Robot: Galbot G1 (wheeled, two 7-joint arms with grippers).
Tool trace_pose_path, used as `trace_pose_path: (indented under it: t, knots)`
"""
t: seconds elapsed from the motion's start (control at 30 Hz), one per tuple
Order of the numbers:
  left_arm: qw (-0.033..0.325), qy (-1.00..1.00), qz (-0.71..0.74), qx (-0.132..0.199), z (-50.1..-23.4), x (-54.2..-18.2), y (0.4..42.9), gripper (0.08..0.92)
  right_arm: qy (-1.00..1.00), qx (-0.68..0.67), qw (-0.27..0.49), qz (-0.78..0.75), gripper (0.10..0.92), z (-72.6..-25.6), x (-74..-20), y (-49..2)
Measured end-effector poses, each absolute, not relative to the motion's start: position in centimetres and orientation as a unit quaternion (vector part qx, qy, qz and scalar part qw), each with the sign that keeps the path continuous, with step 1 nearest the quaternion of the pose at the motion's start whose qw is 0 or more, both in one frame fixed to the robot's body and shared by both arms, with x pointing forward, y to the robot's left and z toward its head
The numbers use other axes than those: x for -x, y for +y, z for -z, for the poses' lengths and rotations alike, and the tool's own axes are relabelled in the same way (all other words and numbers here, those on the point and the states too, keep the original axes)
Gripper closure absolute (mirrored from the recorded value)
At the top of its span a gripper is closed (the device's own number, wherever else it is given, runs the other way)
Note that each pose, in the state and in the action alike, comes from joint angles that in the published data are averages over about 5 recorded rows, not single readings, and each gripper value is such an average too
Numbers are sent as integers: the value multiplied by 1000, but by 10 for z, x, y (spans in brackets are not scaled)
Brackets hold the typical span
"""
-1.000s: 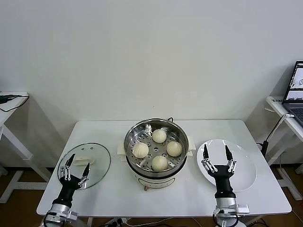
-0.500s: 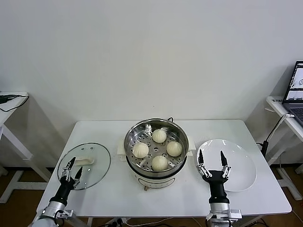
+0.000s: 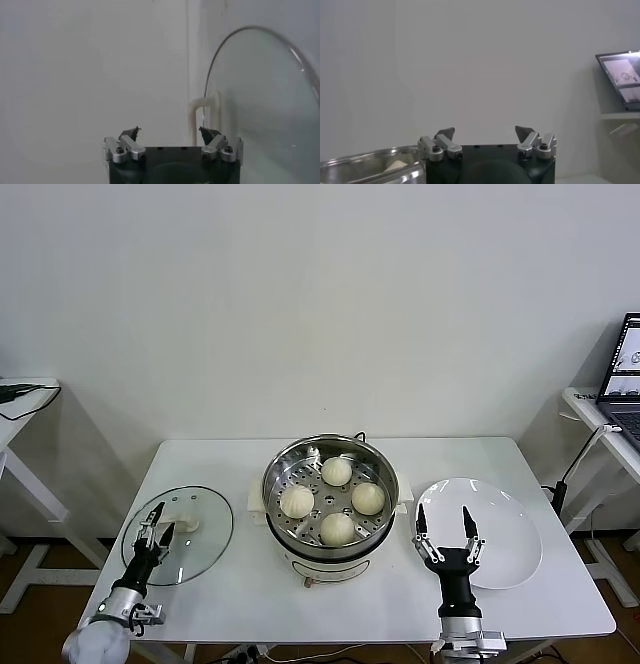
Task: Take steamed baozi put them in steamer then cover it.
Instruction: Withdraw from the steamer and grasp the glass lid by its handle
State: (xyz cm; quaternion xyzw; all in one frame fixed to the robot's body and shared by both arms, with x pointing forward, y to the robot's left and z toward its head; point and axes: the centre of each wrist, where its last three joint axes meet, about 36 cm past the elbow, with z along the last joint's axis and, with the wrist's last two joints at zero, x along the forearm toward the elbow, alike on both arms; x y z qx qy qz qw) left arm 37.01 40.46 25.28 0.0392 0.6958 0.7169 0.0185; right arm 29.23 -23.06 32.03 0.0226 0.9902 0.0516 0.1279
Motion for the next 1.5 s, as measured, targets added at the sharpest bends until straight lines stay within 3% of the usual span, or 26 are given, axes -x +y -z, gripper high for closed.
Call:
trace_pose_path:
  t: [0.57, 1.0, 1.3, 1.5]
  knots:
    - [15, 686, -727, -32, -249, -405, 406, 187, 991, -22, 127, -45, 200, -312, -292, -228]
    - [14, 689, -723, -40, -238, -404, 397, 537, 991, -20, 128, -39, 200, -305, -293, -229]
    - [22, 688, -725, -28, -240, -404, 397, 784, 991, -19, 129, -39, 200, -302, -295, -228]
    - [29, 685, -728, -15, -251, -400, 401, 812, 991, -17, 129, -40, 200, -302, -295, -226]
